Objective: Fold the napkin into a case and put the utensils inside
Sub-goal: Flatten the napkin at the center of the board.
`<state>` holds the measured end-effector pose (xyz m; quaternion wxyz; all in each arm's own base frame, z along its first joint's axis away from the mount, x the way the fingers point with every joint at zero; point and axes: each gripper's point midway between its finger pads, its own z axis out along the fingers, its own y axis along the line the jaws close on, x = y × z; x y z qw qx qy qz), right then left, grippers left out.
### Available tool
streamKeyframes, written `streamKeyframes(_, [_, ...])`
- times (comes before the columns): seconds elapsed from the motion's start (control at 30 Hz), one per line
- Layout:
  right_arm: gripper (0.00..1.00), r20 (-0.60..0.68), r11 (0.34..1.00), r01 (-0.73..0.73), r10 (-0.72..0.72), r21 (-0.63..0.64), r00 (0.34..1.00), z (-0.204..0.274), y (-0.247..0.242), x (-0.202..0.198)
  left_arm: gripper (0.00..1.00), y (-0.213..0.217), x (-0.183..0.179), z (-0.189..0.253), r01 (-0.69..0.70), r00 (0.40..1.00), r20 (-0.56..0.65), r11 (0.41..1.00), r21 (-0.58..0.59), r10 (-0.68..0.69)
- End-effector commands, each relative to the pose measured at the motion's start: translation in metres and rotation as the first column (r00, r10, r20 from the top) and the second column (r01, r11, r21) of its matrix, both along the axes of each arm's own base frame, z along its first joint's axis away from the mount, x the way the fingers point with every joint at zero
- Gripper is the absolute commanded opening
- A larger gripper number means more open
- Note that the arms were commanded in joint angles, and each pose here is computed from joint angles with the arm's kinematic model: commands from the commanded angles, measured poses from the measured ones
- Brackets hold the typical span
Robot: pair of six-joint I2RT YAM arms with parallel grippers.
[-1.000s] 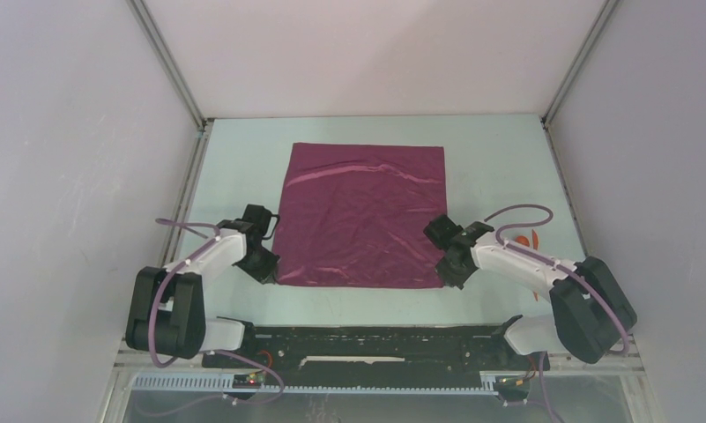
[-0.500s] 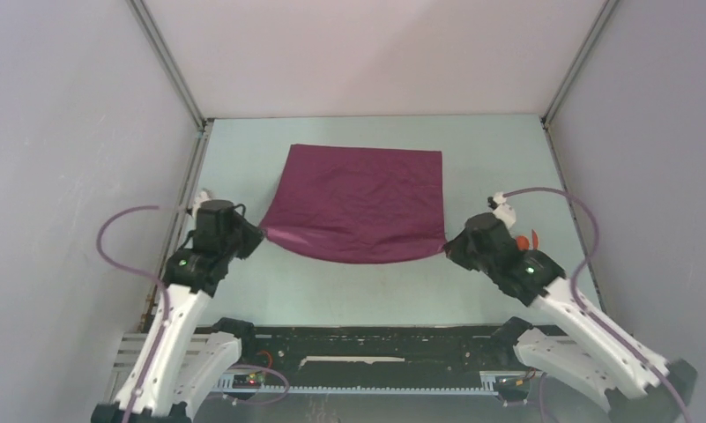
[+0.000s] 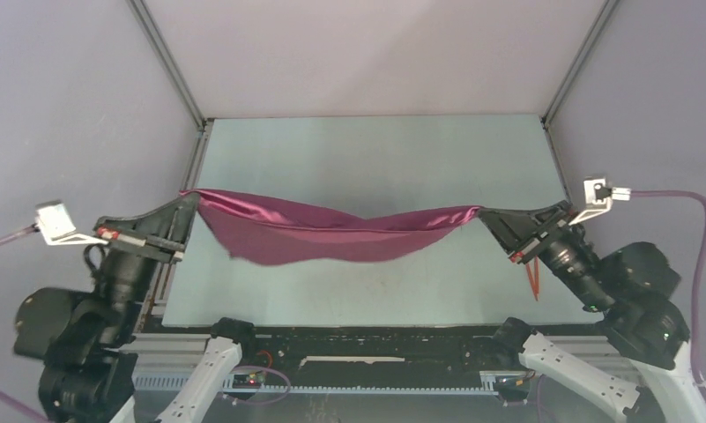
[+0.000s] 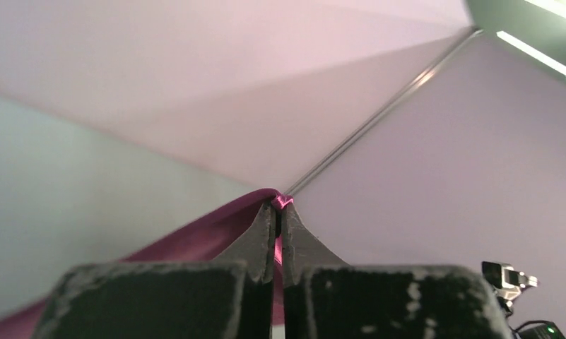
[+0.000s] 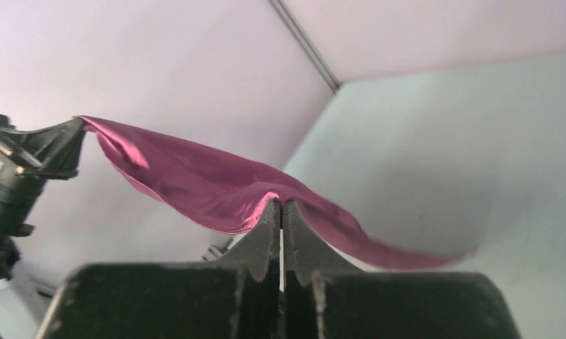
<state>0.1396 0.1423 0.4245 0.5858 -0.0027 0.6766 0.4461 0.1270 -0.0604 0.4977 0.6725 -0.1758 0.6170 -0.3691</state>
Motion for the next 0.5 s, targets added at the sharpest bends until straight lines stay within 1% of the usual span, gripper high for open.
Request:
streamKeyframes(0.0, [0.00,0.123,0.997,-0.073,0.067,0.037,0.990,0.046,0.005,-0.012,0.00,-0.014,0.001,0.025,0.077,0.996,0.053,0.997,0.031,-0.078])
streamKeyframes(0.07, [0.00,0.124,0.999,-0.020,0.016,0.034,0.992,0.056,0.003,-0.001,0.00,-0.013,0.014,0.030,0.055,0.997,0.055,0.998,0.026,-0.057])
streamKeyframes(0.1, [0.00,0.108,0.999,0.046,-0.049,0.027,0.993,0.056,-0.002,0.010,0.00,-0.009,0.027,0.027,0.020,0.999,0.029,1.000,0.020,-0.020])
streamKeyframes(0.13, [0.00,0.085,0.991,0.132,-0.132,0.012,0.988,0.055,-0.009,0.025,0.00,-0.006,0.044,0.019,-0.015,1.000,-0.017,1.000,0.022,0.016])
streamKeyframes(0.2, [0.00,0.040,0.947,0.318,-0.316,-0.054,0.948,0.051,-0.024,0.059,0.00,0.005,0.083,-0.007,-0.116,0.978,-0.168,0.993,0.037,0.121])
streamKeyframes(0.23, [0.00,0.024,0.929,0.356,-0.356,-0.102,0.934,0.049,-0.024,0.074,0.00,0.006,0.105,-0.022,-0.142,0.959,-0.240,0.988,0.059,0.152])
streamKeyframes(0.27, [0.00,0.005,0.910,0.384,-0.388,-0.154,0.922,0.043,-0.024,0.092,0.00,0.006,0.126,-0.039,-0.160,0.932,-0.315,0.984,0.083,0.178])
streamKeyframes(0.3, [0.00,-0.041,0.895,0.399,-0.414,-0.198,0.909,0.030,-0.026,0.115,0.00,0.004,0.147,-0.055,-0.162,0.907,-0.374,0.981,0.108,0.191])
streamKeyframes(0.4, [0.00,-0.182,0.898,0.383,-0.423,-0.219,0.888,-0.027,-0.033,0.186,0.00,-0.007,0.209,-0.104,-0.141,0.846,-0.493,0.976,0.165,0.205])
streamKeyframes(0.47, [0.00,-0.266,0.896,0.368,-0.429,-0.249,0.863,-0.077,-0.040,0.226,0.00,-0.011,0.249,-0.146,-0.129,0.805,-0.553,0.974,0.188,0.214])
